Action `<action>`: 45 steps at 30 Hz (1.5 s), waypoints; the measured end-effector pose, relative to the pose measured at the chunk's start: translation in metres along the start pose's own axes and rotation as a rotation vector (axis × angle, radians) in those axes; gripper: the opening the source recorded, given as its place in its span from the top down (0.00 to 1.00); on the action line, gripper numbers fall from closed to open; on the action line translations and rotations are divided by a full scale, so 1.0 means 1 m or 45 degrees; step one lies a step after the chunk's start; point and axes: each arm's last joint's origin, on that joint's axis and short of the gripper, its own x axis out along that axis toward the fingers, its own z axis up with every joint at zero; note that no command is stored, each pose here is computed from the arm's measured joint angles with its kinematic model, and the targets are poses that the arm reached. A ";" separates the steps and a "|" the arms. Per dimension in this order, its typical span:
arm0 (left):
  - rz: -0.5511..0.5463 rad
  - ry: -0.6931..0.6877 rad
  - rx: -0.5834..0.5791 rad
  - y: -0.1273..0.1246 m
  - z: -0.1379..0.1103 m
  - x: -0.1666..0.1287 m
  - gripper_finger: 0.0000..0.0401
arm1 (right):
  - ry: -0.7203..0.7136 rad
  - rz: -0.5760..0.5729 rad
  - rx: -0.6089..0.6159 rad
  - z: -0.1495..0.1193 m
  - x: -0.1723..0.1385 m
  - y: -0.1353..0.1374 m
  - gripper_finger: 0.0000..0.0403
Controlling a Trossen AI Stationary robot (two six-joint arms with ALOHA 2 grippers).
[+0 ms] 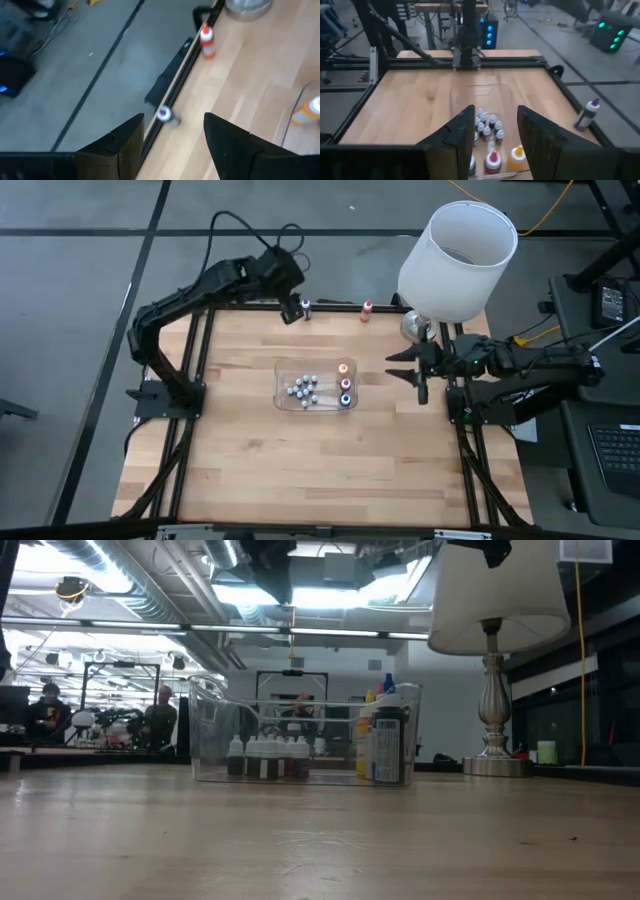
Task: Pick & Place food coloring
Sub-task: Put the large violet food coloring bottle into the transparent bin
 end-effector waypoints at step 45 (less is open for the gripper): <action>-0.602 0.282 0.123 0.051 -0.084 0.256 0.32 | 0.008 -0.325 0.237 -0.003 0.000 -0.012 0.63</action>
